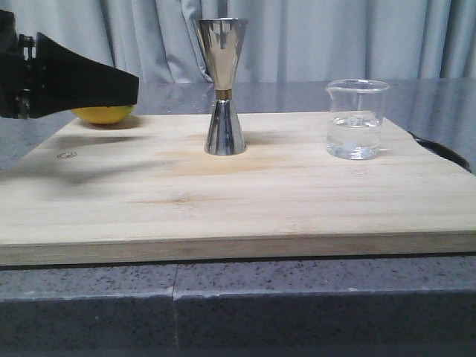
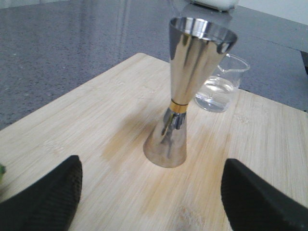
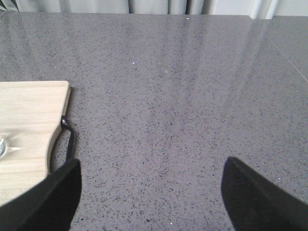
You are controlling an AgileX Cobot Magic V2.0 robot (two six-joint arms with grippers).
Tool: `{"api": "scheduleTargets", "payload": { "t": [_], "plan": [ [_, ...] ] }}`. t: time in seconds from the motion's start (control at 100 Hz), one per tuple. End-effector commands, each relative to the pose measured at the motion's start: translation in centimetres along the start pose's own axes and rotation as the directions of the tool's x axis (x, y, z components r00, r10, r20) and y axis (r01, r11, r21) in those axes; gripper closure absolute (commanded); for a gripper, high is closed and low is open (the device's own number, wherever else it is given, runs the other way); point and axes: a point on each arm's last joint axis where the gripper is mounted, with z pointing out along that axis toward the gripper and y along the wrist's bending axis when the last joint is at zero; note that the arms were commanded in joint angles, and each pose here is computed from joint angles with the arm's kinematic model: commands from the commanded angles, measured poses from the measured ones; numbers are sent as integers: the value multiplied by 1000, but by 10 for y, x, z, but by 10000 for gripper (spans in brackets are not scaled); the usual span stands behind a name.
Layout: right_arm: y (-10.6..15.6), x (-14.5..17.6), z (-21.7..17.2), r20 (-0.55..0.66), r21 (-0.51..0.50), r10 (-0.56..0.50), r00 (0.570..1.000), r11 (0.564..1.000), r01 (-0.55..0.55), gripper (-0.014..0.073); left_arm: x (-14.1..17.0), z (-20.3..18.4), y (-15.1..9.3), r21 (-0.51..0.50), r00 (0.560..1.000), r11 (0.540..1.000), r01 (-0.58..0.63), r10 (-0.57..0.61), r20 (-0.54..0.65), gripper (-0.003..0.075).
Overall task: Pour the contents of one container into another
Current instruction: 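Reach the left gripper to the steel jigger and close around its waist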
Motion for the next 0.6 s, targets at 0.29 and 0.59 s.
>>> {"api": "scheduleTargets", "payload": {
  "t": [0.29, 0.59],
  "plan": [
    [-2, -17, -3, 103, 9, -5, 995, 1000, 4, 73, -34, 54, -9, 185, 979, 971, -152, 123, 161, 167],
    [-2, -17, -3, 103, 9, -5, 995, 1000, 4, 73, -43, 92, -5, 259, 969, 944, -205, 159, 188, 167]
  ]
}}
